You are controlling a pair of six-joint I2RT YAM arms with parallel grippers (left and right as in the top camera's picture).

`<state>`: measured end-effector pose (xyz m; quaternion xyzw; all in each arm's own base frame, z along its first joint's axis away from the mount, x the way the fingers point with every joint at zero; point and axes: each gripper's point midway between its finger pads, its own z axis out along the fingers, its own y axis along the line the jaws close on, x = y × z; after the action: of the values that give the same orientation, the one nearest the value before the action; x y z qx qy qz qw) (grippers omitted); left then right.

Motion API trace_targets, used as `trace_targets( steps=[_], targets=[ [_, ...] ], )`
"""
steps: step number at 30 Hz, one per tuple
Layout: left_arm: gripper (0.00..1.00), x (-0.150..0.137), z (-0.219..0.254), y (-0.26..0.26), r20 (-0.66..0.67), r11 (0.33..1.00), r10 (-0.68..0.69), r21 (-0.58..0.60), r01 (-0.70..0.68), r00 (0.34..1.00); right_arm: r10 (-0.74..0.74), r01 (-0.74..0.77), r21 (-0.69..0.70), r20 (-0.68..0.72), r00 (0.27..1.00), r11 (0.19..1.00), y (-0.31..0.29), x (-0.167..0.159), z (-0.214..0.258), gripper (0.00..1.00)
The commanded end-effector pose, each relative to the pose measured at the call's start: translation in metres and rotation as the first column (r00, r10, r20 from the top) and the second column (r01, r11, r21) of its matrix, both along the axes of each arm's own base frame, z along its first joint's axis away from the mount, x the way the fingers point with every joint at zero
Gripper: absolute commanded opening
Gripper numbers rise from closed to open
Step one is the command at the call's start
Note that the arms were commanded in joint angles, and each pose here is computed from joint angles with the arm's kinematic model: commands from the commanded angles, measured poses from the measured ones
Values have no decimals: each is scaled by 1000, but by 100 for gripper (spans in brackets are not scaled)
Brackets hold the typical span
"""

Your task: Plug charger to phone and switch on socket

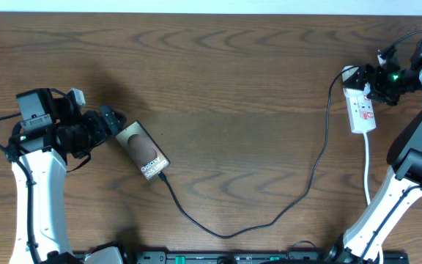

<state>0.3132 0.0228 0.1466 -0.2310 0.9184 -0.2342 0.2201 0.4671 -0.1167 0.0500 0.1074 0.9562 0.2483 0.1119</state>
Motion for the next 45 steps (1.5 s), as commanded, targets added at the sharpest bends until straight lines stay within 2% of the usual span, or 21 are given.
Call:
trace_targets(
  steps=[1,13,20,25,32,35,37,42,45],
  targets=[
    [94,-1,3,-1,10,1000,-15,-2,15,1000,0,1,110,-13,1000,994,31,4,3,99],
    [94,-4,2,-2,-3,1000,-25,2,25,1000,1,9,152,-65,998,988,40,-11,-15,99],
    [94,-5,1,-3,-8,1000,-24,-1,24,1000,-146,136,-57,-228,963,989,4,-31,-29,99],
    [94,-5,1,-2,-7,1000,-24,0,24,1000,-215,171,-169,-292,932,971,-19,-54,-15,99],
    [94,-5,1,-2,-7,1000,-24,0,24,1000,-341,274,-292,-214,915,916,-45,-71,52,99],
    [94,-5,1,-2,-7,1000,-24,0,24,1000,-380,330,-301,-121,917,895,-44,-77,99,99],
    [94,-5,1,-2,-7,1000,-24,0,24,1000,-415,390,-301,-22,909,870,-38,-87,147,99],
    [94,-5,1,-2,-7,1000,-24,0,24,1000,-485,513,-255,166,858,820,-20,-116,231,99],
    [94,-5,1,-2,-7,1000,-24,0,24,1000,-476,540,-242,277,835,806,-11,-136,271,99]
  ],
)
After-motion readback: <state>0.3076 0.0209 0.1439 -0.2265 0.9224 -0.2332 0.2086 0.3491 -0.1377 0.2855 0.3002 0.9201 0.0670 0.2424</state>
